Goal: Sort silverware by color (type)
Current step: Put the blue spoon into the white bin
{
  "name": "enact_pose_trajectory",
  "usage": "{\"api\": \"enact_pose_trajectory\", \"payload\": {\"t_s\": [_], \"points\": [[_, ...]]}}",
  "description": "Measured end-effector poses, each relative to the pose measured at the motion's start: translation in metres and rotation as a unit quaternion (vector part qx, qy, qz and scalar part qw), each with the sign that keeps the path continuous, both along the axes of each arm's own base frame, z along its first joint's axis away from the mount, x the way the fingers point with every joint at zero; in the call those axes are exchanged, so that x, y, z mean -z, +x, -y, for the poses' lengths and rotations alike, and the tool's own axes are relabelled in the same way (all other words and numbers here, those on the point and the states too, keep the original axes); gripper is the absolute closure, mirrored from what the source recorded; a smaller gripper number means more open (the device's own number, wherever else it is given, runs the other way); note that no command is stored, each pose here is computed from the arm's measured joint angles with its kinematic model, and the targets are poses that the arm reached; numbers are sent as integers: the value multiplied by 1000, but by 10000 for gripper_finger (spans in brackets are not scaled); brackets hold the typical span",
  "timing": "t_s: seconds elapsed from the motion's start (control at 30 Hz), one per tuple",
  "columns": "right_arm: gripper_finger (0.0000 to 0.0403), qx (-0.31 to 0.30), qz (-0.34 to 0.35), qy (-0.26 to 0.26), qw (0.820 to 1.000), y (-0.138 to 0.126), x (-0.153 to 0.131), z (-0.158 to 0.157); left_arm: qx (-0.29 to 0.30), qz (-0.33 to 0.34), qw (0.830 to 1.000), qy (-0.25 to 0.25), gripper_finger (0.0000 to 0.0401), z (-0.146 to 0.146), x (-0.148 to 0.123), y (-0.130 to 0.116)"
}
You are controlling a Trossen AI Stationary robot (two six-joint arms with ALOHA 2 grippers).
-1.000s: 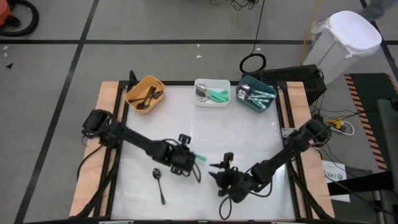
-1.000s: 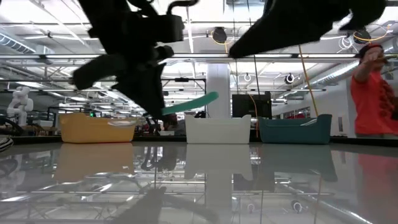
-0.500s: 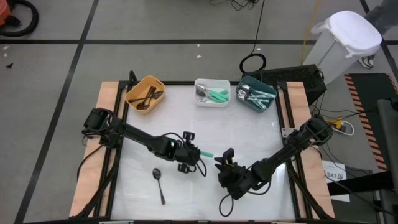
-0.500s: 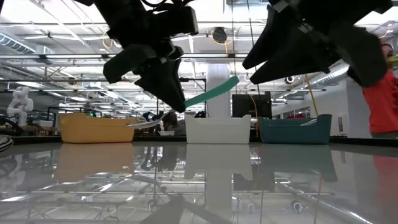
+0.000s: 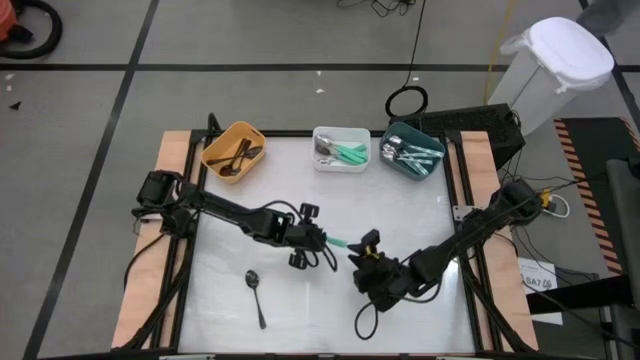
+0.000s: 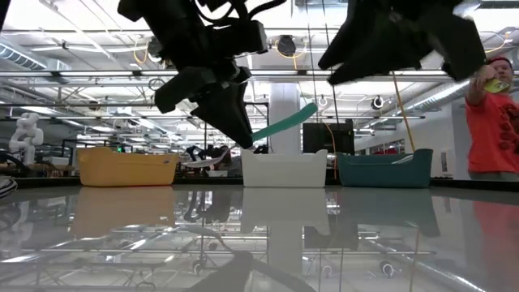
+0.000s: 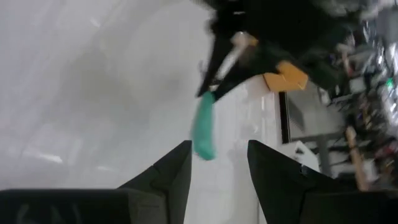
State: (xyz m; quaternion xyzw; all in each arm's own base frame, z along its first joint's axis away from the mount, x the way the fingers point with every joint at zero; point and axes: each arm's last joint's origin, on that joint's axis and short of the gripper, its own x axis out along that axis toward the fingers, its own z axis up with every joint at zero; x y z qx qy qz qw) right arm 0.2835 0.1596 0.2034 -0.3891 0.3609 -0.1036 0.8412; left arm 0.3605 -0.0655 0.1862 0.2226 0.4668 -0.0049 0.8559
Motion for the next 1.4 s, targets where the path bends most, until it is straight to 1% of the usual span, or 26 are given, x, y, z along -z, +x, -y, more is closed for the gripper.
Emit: {"api": "enact_pose_trajectory", "payload": {"t_s": [0.13, 0.23, 0.33, 0.4, 0.6, 0.73, 0.8, 0.87, 1.03, 1.13, 1.3, 1.4], "points": [[249, 34, 22, 56, 998, -5, -16, 12, 13, 21, 1000, 9, 363, -2, -3, 5], [249, 69, 41, 96, 992, -6, -22, 22, 18, 40, 999, 29, 363, -2, -10, 9], [249, 101, 50, 114, 987, -5, -23, 31, 8, 56, 997, 44, 363, -3, -18, 13], [249, 111, 51, 119, 985, -4, -22, 32, 5, 57, 997, 45, 363, -3, -19, 14], [249, 122, 72, 145, 979, -1, -22, 34, -15, 65, 997, 31, 363, -2, -19, 15], [250, 119, 74, 192, 971, 1, -22, 33, -31, 68, 997, 21, 363, -3, -19, 15], [250, 133, 84, 212, 965, 2, -22, 33, -36, 71, 997, 16, 363, 0, -19, 14], [250, 147, 95, 227, 958, 2, -22, 34, -33, 74, 997, 13, 363, 4, -19, 14], [250, 163, 110, 247, 949, 3, -23, 35, -24, 85, 996, 4, 363, 20, -20, 12], [250, 172, 117, 260, 943, 4, -23, 35, -37, 91, 995, 11, 363, 26, -20, 10], [250, 167, 110, 311, 929, 9, -18, 33, -51, 101, 994, -6, 363, 36, -20, 7], [250, 166, 111, 317, 927, 14, -13, 31, -54, 104, 993, -13, 363, 41, -20, 6]]}}
